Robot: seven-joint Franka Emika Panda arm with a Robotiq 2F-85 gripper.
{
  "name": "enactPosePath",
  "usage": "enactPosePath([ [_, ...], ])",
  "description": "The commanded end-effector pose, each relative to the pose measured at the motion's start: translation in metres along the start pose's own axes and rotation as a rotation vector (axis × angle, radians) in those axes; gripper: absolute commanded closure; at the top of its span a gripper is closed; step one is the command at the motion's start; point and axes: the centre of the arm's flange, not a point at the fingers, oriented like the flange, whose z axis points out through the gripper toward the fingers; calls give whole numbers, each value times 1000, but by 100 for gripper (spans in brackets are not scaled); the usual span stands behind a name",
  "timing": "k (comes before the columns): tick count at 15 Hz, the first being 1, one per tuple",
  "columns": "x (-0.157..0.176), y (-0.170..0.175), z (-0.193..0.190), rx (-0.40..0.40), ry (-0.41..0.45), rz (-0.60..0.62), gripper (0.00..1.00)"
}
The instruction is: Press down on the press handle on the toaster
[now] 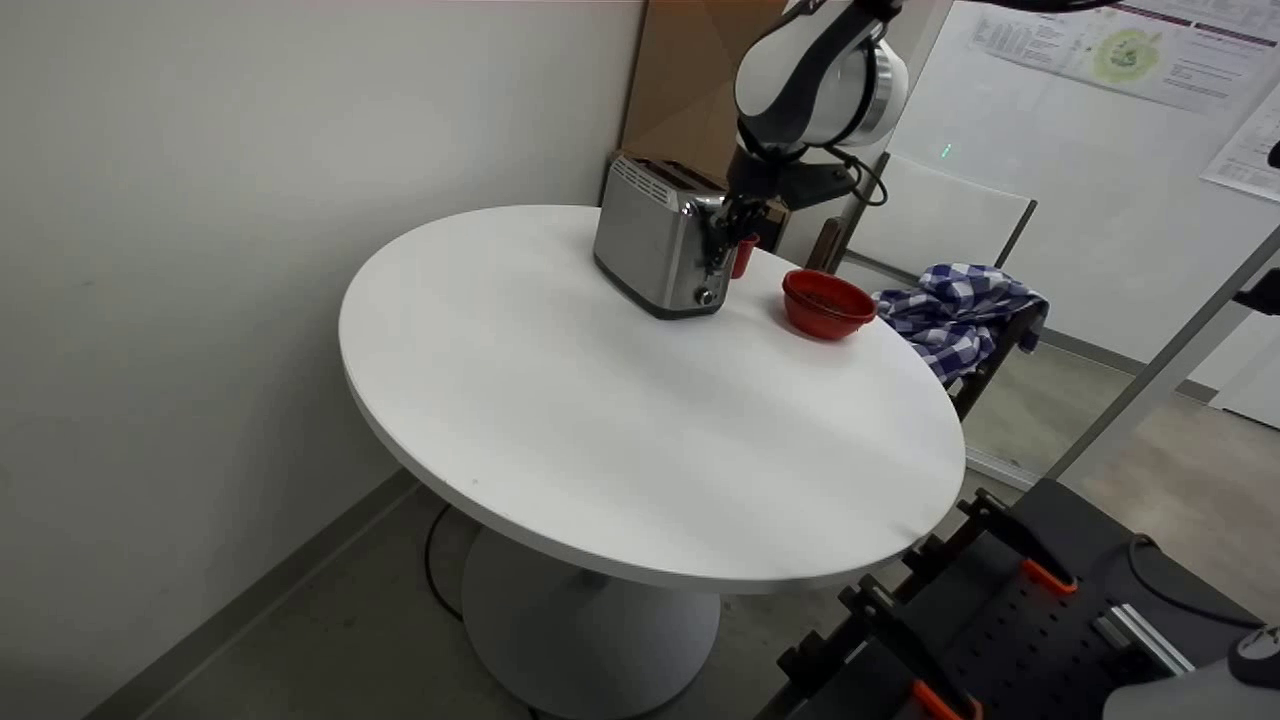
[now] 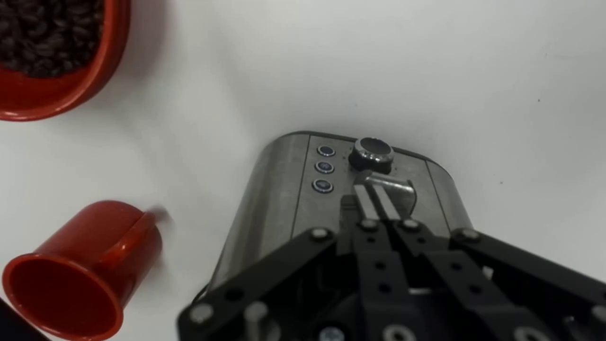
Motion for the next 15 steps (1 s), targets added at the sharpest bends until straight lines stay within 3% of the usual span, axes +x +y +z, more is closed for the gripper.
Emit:
enactPosePath([
  [1,4,-6,31,-8,-27,-6,100],
  [6,0,-13,47,-16,-47,-37,100],
  [9,4,-15,35,-4,-53,-25,100],
  [10,5,-13,28,-1,-73,-25,74],
  [12,10,-7,10,41,-104,5,67],
  [15,9,-3,-15,120,-183,31,45],
])
